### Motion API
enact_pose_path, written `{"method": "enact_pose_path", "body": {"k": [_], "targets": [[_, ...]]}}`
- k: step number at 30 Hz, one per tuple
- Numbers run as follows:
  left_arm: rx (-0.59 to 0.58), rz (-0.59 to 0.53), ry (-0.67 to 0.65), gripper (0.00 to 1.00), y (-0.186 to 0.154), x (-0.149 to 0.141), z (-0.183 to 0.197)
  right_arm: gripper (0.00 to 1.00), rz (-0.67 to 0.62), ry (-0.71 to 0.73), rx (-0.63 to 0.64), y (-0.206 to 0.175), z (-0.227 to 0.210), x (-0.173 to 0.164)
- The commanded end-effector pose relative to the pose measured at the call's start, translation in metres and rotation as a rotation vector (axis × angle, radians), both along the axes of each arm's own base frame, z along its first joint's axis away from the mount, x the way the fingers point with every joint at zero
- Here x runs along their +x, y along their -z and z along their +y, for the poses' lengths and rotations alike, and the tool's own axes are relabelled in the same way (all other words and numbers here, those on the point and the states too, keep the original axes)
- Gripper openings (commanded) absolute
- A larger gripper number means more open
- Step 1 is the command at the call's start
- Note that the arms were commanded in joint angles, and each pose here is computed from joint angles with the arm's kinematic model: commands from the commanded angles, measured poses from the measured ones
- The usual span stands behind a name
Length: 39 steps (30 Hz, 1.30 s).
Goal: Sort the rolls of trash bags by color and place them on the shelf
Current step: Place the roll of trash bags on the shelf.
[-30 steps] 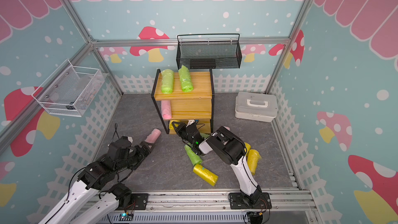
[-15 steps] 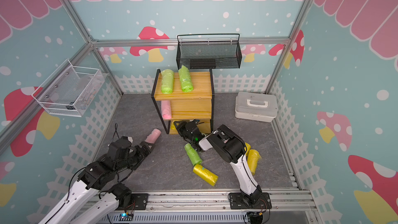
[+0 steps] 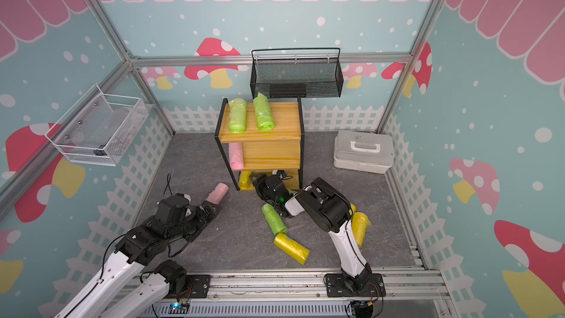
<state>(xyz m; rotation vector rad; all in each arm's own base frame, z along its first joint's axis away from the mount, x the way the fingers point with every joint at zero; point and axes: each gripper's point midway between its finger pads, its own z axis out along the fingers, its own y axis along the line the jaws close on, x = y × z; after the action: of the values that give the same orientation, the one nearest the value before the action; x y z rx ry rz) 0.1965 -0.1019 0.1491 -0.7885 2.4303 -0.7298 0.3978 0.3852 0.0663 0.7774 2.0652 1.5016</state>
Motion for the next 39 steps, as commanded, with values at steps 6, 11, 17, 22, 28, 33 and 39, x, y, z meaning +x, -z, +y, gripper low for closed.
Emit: {"method": "enact_pose_path", "body": {"k": [6,11,17,22,28,33,39], "targets": [[0.057,0.061,0.066,0.98,0.009,0.018,0.012,0.63,-0.048,-0.022,-0.013,-0.028,-0.016,-0.019],[0.132,0.068,0.117,0.94,0.004,0.044,0.023,0.63,-0.066,-0.062,-0.036,-0.043,-0.02,-0.036],[0.286,0.069,0.207,0.9,-0.001,0.082,0.045,0.63,-0.162,-0.1,-0.093,-0.069,-0.04,-0.067],[0.415,0.129,0.297,0.88,0.008,0.112,0.057,0.63,-0.27,-0.168,-0.22,-0.087,-0.064,-0.095],[0.466,0.227,0.364,0.85,0.036,0.135,0.06,0.64,-0.427,-0.187,-0.55,-0.12,-0.13,-0.133],[0.504,0.257,0.419,0.84,0.05,0.149,0.06,0.68,-0.552,-0.164,-0.735,-0.153,-0.191,-0.17],[0.531,0.269,0.484,0.85,0.065,0.163,0.05,0.74,-0.586,-0.129,-0.798,-0.157,-0.239,-0.205]]}}
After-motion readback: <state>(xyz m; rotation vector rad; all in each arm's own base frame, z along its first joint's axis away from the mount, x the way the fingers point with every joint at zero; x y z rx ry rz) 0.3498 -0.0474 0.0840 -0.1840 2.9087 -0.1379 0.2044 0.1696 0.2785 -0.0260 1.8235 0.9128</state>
